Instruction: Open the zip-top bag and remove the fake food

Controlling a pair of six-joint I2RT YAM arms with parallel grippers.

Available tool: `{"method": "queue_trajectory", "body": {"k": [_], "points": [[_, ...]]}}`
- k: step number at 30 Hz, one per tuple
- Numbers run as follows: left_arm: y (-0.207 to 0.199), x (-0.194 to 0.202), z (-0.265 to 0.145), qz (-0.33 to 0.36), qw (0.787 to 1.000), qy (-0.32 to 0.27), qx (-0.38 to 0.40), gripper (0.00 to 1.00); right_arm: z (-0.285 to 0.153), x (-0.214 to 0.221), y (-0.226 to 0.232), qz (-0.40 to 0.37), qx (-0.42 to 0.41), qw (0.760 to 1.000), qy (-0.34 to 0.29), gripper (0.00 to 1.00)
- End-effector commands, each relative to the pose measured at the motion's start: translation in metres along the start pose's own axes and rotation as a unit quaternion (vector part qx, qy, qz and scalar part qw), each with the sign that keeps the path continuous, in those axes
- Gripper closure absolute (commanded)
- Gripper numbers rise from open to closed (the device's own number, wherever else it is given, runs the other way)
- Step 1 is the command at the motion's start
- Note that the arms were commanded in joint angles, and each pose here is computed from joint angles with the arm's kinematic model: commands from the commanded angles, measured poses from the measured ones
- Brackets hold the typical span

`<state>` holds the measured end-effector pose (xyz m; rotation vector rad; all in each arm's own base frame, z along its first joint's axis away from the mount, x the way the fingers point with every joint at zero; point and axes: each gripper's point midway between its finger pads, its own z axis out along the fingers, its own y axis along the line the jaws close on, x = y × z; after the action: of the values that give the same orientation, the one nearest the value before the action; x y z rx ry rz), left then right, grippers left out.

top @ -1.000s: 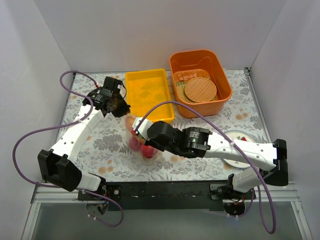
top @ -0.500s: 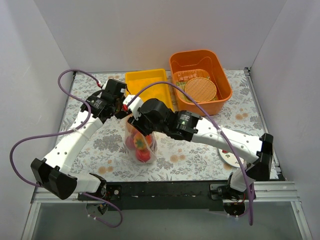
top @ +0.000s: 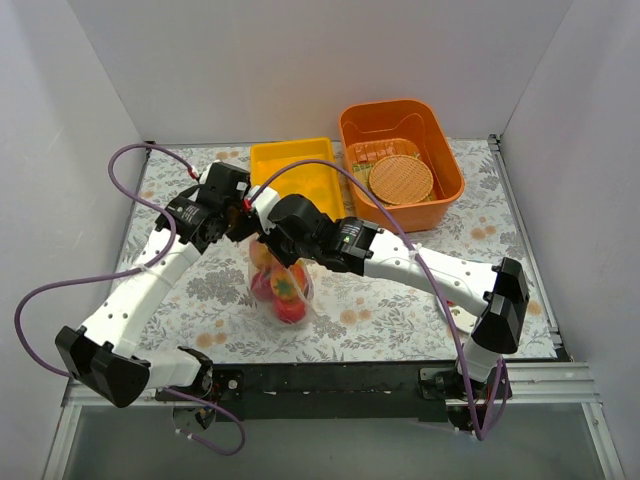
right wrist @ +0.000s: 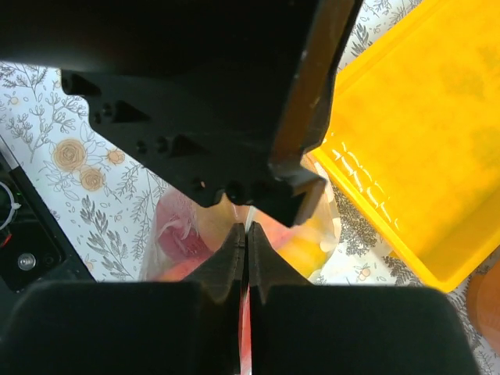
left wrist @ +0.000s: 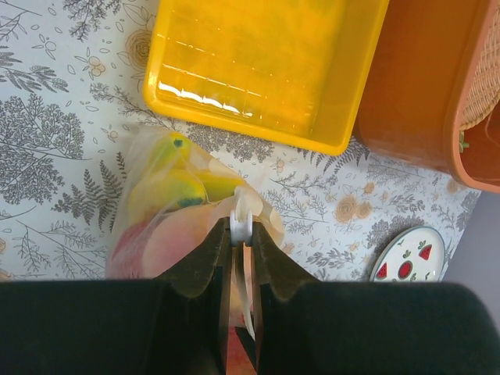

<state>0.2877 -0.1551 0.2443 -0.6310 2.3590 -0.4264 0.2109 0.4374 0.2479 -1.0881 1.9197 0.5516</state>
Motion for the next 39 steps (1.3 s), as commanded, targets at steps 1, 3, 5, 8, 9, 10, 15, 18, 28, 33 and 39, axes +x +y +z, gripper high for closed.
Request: {"method": "queue_trajectory", "body": {"k": [1,3,5,8,9,10,15,18,28,33,39], "points": [[-0.003,-0.012,-0.020,0.004,0.999,-0.032,0.019,0.87,-0.010,-0.015,0.003,0.014,-0.008,0.999,-0.030,0.99],[-0.008,-0.021,-0.026,0.018,0.998,-0.048,0.033,0.75,-0.020,-0.015,0.003,0.006,-0.015,0.999,-0.031,0.99],[-0.019,-0.033,-0.032,0.032,0.995,-0.075,0.060,0.53,-0.030,-0.012,0.005,-0.006,-0.028,0.999,-0.033,0.99],[-0.031,-0.052,-0.044,0.050,0.987,-0.116,0.097,0.34,-0.043,-0.008,0.012,-0.023,-0.062,0.997,-0.038,0.99],[-0.033,-0.053,-0.046,0.057,0.984,-0.123,0.112,0.30,-0.046,-0.007,0.016,-0.025,-0.074,0.996,-0.040,0.99],[-0.036,-0.056,-0.047,0.067,0.981,-0.131,0.127,0.29,-0.049,-0.005,0.016,-0.038,-0.079,0.995,-0.042,0.99],[-0.049,-0.049,-0.037,0.065,0.976,-0.073,0.195,0.46,-0.062,0.007,0.012,-0.071,-0.086,0.993,-0.035,0.99],[-0.038,-0.032,-0.027,0.026,0.984,-0.012,0.178,0.56,-0.069,0.006,0.005,-0.072,-0.080,0.993,-0.049,0.99],[-0.005,0.020,-0.022,-0.145,0.975,0.106,0.134,0.66,-0.084,0.018,0.006,-0.094,-0.095,0.989,-0.061,0.99],[-0.009,0.037,-0.029,-0.218,0.953,0.155,0.142,0.65,-0.084,0.026,0.000,-0.089,-0.077,0.991,-0.055,0.99],[-0.001,0.063,-0.035,-0.282,0.927,0.215,0.124,0.64,-0.081,0.026,-0.005,-0.091,-0.055,0.993,-0.049,0.99]]}}
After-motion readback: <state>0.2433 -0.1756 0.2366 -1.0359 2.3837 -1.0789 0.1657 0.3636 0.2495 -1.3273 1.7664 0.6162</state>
